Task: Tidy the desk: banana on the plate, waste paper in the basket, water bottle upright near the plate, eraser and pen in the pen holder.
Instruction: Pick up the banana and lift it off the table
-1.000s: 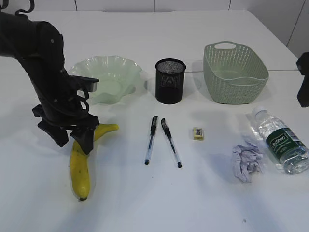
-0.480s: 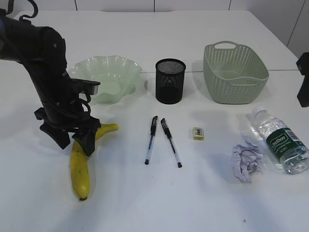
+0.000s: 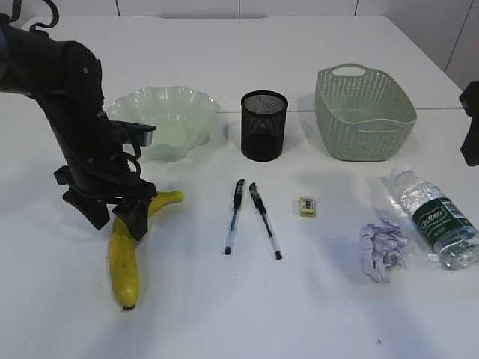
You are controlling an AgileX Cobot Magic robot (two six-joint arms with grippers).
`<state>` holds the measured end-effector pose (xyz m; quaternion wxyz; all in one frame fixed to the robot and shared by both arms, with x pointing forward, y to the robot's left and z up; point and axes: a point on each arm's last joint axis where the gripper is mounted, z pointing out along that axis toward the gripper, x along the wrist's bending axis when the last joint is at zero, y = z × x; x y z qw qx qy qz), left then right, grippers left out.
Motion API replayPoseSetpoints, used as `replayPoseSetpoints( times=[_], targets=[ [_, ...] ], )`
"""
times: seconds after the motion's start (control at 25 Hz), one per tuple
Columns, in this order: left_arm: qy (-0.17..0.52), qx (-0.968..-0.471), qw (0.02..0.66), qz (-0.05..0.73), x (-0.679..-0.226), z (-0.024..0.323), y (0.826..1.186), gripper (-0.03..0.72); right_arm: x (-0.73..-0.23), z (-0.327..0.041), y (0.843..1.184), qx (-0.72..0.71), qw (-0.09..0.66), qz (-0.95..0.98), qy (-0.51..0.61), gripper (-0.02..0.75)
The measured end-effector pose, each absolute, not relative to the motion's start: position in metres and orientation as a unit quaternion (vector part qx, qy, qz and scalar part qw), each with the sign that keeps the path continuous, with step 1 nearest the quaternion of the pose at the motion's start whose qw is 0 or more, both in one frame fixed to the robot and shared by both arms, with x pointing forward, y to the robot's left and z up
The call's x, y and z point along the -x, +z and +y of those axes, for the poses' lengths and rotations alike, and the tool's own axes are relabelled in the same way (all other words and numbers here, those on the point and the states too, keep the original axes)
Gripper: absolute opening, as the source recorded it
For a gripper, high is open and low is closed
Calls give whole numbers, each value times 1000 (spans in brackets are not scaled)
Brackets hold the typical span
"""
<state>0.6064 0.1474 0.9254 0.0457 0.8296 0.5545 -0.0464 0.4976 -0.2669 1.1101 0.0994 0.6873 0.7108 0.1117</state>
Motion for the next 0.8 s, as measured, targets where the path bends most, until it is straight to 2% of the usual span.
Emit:
replayPoseSetpoints(
  times=[0.8],
  targets=[
    [-51,-829,41,556,-610,146,909,535,-498,-267,1111,-687,101,711,112,444]
  ],
)
